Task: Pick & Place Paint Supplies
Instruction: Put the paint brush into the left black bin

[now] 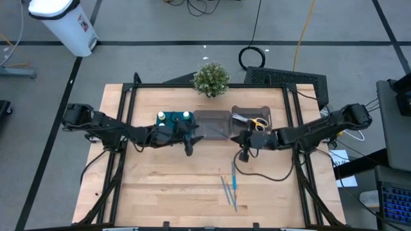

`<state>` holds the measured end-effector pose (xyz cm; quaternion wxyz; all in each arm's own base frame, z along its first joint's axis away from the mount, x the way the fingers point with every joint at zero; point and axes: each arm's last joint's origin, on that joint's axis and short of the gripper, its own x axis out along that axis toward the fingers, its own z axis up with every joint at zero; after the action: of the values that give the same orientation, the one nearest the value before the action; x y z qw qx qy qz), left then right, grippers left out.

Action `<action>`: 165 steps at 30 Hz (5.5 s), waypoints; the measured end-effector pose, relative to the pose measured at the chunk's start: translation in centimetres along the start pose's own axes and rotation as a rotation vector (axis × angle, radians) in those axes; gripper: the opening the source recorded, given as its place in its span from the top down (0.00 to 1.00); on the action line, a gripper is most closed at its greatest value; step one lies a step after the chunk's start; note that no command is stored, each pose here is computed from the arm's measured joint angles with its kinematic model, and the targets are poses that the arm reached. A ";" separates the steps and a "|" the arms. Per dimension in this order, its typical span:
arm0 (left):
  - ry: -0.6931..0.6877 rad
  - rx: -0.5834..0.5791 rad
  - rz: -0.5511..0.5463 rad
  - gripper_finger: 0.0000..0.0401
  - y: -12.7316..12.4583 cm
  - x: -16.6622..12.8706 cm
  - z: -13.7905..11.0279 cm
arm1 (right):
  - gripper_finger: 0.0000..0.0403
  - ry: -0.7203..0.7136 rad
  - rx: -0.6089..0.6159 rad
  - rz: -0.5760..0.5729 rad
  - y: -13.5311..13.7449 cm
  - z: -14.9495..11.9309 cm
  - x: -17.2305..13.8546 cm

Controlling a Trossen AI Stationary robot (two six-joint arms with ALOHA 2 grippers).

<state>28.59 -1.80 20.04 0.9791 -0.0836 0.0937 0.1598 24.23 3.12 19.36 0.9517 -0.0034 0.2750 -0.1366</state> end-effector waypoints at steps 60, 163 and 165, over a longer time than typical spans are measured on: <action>0.175 -0.174 -0.268 0.64 -1.1 0.2 -1.1 | 1.00 0.177 -0.047 0.123 3.8 0.4 2.6; 0.061 -0.167 0.155 0.93 1.5 3.3 -3.8 | 0.58 0.054 0.035 0.360 4.5 3.0 -3.3; 0.052 -0.171 0.169 0.91 1.6 3.3 -3.8 | 0.58 0.054 0.035 0.360 4.5 3.0 -3.3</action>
<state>30.57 -0.04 15.49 0.9487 -0.1625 0.1120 0.2469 24.30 8.13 23.25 0.9529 0.0659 0.2944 0.0313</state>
